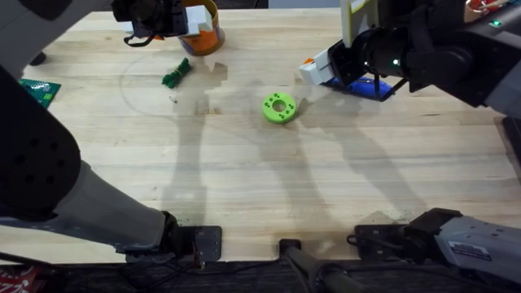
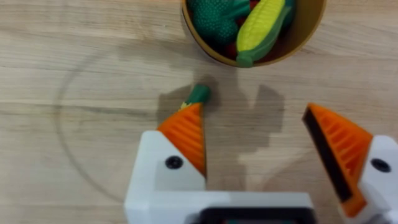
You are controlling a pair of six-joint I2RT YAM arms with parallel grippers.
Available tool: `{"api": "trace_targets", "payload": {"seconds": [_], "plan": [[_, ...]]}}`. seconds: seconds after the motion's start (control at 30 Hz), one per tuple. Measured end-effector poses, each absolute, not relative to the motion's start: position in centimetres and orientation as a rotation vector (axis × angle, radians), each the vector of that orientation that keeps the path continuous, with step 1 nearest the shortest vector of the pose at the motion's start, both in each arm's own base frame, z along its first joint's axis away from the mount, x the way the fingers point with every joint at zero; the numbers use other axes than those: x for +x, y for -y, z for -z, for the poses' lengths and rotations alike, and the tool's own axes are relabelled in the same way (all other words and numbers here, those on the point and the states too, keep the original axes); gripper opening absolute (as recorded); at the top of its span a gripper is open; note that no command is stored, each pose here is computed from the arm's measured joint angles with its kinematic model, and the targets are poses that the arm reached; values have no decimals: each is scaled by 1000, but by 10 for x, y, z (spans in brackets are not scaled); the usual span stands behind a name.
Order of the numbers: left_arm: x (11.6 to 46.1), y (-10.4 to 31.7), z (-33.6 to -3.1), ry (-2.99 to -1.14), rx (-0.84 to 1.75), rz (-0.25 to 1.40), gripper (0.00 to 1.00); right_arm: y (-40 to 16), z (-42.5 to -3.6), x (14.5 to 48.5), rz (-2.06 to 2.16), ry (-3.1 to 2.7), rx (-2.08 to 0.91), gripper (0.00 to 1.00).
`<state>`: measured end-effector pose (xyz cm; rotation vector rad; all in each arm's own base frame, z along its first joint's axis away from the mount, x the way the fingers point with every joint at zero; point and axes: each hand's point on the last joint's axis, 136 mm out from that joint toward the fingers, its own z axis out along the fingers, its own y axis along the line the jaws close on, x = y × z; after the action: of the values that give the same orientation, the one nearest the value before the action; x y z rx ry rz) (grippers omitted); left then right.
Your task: Pick up the gripper from the table and insert it into the empty holder that is missing its gripper. Then pick up a screw, insert it into the mounting hole, and use the screwdriver to tighten it. Finally, clean up the table by picking up the vegetable and placing it into the bucket.
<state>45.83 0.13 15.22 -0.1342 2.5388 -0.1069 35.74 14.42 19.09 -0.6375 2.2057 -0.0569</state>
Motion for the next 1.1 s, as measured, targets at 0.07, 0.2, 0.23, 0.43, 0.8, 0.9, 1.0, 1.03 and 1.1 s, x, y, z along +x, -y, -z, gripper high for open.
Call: {"api": "trace_targets", "payload": {"seconds": [0.07,0.2,0.23,0.43,0.8,0.9,1.0,1.03,1.1], "plan": [[457,0,-150,-2549,-137,109,963,-143,-189,356,59,-2214,-642,974],[456,-1,-143,-2567,-143,108,969,-143,-188,355,61,-2221,-645,974],[456,-1,-142,-2570,-144,107,969,-143,-187,355,62,-2223,-646,974],[446,-5,-134,-2625,-148,85,969,-143,-187,354,62,-2225,-646,974],[454,-22,-113,-2634,281,-69,969,-143,-187,354,62,-2225,-646,974],[460,-22,-92,-2648,379,-87,969,-143,-187,354,62,-2225,-646,974],[461,-24,-66,-2690,426,-96,969,-142,-187,354,63,-2227,-647,974],[461,-26,-58,-2707,435,-102,969,-142,-186,354,63,-2229,-648,974],[458,-29,-40,-2745,446,-99,969,-142,-186,353,63,-2230,-648,974]]}}
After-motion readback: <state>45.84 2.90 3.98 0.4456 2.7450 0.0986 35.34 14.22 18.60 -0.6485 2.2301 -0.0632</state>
